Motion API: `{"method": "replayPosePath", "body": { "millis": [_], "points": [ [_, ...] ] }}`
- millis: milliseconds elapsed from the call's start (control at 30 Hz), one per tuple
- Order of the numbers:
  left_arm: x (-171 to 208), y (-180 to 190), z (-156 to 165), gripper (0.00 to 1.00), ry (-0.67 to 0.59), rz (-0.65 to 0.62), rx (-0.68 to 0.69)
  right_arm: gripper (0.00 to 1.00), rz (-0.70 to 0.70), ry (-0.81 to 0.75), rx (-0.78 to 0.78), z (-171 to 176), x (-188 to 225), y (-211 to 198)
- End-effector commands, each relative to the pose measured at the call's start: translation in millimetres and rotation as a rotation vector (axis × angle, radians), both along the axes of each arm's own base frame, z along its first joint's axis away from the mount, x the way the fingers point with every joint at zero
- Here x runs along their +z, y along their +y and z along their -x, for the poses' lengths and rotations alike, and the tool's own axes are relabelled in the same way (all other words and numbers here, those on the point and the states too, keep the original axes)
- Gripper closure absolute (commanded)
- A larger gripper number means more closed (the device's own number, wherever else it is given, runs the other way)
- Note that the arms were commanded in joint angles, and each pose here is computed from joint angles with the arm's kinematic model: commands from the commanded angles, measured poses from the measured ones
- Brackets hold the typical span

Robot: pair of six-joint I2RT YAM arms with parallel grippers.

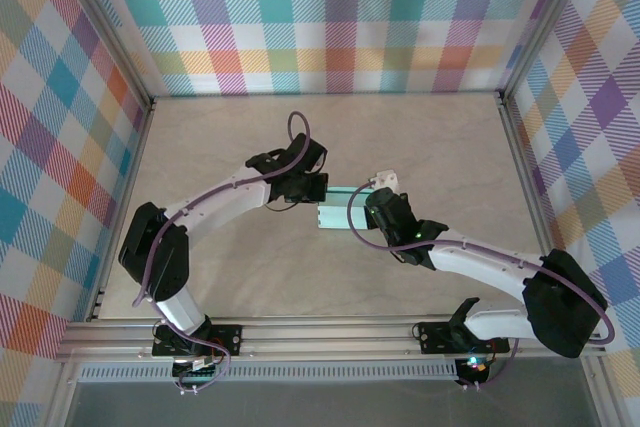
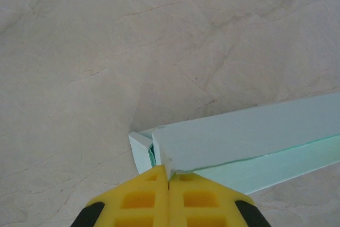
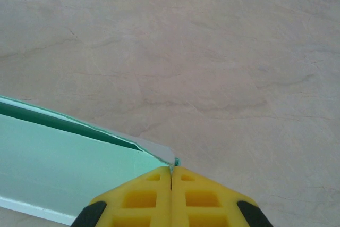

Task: Fold the paper box

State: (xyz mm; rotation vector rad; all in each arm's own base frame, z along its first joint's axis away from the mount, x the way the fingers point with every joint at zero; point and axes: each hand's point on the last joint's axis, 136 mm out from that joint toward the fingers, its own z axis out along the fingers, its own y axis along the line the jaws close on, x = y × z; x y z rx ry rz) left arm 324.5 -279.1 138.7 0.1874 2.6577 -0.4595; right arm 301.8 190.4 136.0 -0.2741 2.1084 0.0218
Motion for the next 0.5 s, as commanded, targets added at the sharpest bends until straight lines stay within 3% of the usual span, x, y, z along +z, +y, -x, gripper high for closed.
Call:
{"method": "replayPosePath", "body": {
  "millis": [0,467],
  "points": [
    [-12,2,16,1.0,0.018,-0.035,-0.027,1.0,-0.019,0.044,0.048,7,-10,13],
    [-38,2,30,1.0,-0.146,-0.075,-0.021,0.99,-0.121,0.004,0.068,12,-15,16]
  ]
}}
